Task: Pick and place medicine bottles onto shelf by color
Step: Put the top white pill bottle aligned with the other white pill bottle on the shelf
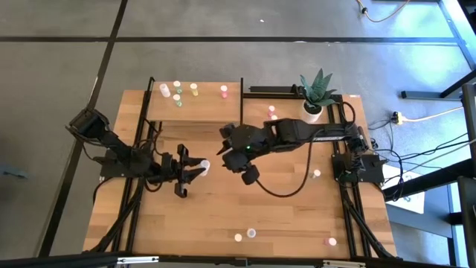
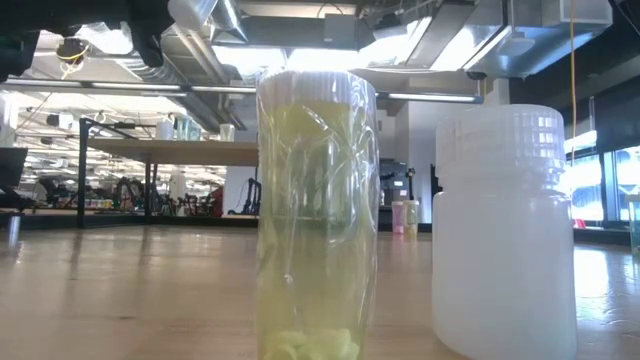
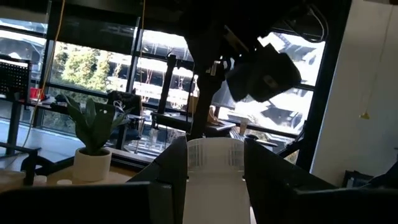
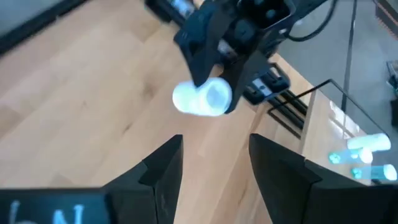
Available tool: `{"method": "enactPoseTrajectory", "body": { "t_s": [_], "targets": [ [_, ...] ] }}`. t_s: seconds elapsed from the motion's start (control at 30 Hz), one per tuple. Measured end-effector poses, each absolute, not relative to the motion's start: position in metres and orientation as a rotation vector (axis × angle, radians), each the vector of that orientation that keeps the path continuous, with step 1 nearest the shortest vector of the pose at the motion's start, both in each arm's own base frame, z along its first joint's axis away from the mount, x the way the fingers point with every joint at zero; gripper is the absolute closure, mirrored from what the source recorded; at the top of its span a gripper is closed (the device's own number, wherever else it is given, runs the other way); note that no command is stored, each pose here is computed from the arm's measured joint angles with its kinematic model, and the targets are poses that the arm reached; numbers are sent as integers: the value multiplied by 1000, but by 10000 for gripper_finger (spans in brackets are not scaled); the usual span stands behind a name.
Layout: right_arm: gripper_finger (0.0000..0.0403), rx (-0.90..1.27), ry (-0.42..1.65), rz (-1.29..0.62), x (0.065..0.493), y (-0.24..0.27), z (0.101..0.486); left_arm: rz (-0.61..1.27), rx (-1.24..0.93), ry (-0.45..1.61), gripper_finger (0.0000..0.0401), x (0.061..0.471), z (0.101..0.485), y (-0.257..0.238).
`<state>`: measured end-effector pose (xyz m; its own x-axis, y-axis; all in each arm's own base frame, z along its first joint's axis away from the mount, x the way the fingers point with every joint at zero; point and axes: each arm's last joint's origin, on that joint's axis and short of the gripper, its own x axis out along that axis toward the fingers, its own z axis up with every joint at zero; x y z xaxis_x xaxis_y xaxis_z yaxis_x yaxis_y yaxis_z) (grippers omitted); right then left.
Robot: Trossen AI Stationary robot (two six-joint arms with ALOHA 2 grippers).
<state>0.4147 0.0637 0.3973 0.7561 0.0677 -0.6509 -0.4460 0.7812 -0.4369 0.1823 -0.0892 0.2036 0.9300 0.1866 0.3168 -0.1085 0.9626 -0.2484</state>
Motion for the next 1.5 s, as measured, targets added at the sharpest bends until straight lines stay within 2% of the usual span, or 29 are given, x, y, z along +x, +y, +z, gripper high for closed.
{"method": "enactPoseTrajectory", "body": {
  "t_s": [0.3, 0.57, 1.0, 1.5],
  "targets": [
    [217, -684, 564, 273, 436, 68, 364, 148, -257, -295, 287, 185, 198, -89],
    [217, -732, 585, 163, 436, 75, 361, 149, -278, -295, 287, 185, 198, -89],
    [217, -688, 560, 265, 433, 88, 361, 164, -279, -282, 287, 185, 196, -89],
    [217, -687, 562, 274, 432, 91, 360, 128, -301, 59, 287, 192, 158, -89]
  ]
}}
